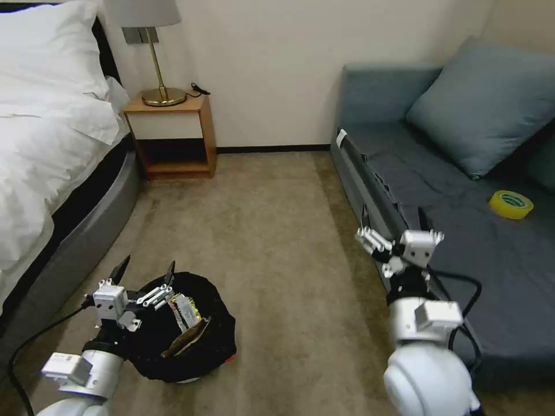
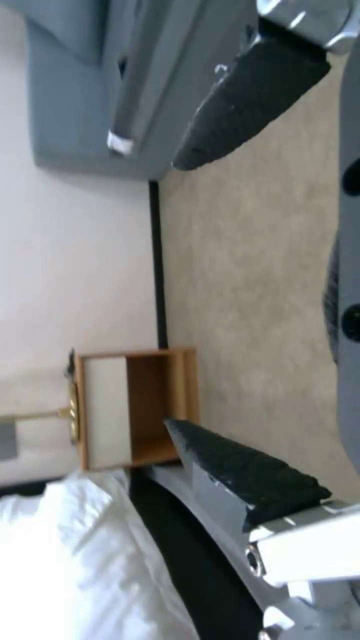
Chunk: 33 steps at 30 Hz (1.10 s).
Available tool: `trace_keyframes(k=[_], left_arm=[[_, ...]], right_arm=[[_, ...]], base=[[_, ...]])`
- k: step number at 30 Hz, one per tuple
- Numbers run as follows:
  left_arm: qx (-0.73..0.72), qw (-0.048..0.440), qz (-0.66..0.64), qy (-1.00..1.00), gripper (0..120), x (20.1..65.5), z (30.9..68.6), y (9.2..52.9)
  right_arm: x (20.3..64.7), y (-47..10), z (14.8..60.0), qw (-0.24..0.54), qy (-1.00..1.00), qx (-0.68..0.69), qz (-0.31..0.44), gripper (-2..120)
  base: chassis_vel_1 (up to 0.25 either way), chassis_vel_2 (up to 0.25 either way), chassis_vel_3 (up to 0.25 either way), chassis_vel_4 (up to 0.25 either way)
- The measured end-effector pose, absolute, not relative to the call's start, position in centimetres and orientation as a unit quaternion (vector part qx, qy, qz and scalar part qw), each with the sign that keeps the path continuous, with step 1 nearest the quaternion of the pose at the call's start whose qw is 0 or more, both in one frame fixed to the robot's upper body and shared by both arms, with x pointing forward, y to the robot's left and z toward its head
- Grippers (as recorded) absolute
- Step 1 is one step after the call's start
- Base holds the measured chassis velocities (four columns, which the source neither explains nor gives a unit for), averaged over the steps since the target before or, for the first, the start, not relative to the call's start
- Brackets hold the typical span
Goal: Pick up the trash bin, then pick up the garbage on the floor and place it into the trash bin.
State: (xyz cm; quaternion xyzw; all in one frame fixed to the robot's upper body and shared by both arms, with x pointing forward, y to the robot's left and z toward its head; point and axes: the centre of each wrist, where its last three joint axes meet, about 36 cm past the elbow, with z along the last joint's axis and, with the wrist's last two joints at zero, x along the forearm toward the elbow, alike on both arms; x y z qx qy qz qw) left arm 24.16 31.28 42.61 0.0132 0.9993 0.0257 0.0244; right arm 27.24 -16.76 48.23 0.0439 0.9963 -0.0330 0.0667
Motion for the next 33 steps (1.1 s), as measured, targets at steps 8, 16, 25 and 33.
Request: trace_keyframes(k=[8, 16, 25, 33], left_arm=[[-0.016, 0.016, 0.025, 0.999, 100, 23.9, 41.1, 31.0], [-0.020, 0.023, 0.021, 0.999, 100, 24.0, 40.7, 30.8], [-0.016, 0.029, 0.018, 0.999, 100, 24.6, 40.7, 30.3], [-0.016, 0.028, 0.017, 0.999, 100, 24.6, 40.7, 30.3]], right_arm=[[26.7, -15.3, 45.5, 0.023, 0.999, 0.012, -0.045, 100], [26.5, -15.3, 45.1, 0.026, 0.999, 0.024, -0.038, 100], [26.4, -15.5, 45.1, 0.030, 0.998, 0.041, -0.034, 100], [26.4, -15.5, 45.1, 0.030, 0.998, 0.041, -0.033, 100]], base=[[0.000, 0.000, 0.000, 0.000], [0.000, 0.000, 0.000, 0.000], [0.000, 0.000, 0.000, 0.000], [0.000, 0.000, 0.000, 0.000]])
